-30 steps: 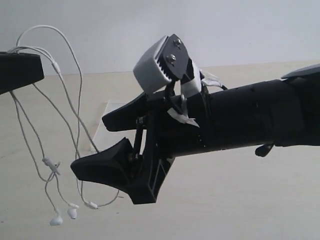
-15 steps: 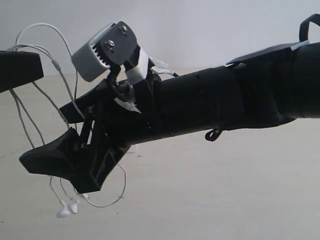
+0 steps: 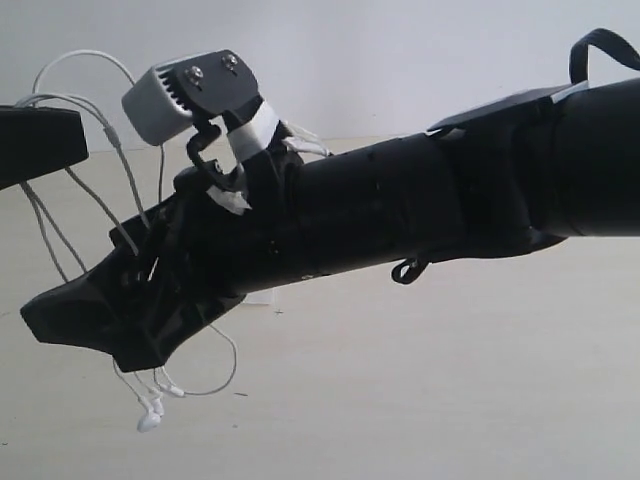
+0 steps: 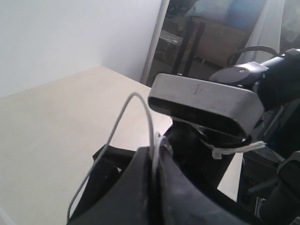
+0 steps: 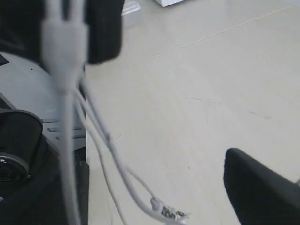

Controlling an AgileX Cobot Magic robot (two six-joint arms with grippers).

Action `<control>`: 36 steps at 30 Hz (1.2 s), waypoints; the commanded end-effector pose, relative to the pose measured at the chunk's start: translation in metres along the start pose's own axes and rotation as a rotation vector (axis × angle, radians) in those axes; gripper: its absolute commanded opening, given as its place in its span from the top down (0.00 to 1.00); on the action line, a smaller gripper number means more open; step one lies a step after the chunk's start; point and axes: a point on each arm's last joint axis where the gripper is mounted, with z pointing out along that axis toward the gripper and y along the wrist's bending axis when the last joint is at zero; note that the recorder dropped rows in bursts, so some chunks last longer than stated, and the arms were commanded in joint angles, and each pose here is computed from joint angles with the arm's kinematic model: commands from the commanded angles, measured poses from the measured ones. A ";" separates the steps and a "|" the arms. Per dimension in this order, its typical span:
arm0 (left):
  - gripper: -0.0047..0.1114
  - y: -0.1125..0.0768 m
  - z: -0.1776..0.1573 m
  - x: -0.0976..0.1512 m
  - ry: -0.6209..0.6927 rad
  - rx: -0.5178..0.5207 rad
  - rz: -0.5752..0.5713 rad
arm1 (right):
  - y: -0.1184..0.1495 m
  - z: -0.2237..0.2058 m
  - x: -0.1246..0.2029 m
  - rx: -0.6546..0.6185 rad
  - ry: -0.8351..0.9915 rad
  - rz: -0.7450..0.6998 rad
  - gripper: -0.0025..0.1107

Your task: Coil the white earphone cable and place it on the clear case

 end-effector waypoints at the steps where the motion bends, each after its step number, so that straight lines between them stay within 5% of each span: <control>1: 0.96 0.000 -0.001 -0.002 -0.009 -0.012 0.001 | -0.001 -0.002 0.006 0.038 0.102 0.017 0.30; 16: 0.96 0.001 -0.001 -0.002 -0.009 -0.019 -0.014 | 0.014 -0.040 -0.013 0.179 0.160 -0.049 0.30; 21: 0.96 0.001 -0.001 -0.003 -0.018 -0.018 -0.022 | -0.003 -0.036 -0.012 0.313 0.132 -0.034 0.22; 36: 0.96 0.001 -0.001 -0.003 -0.023 -0.028 -0.024 | -0.001 -0.014 -0.005 0.130 0.070 -0.063 0.22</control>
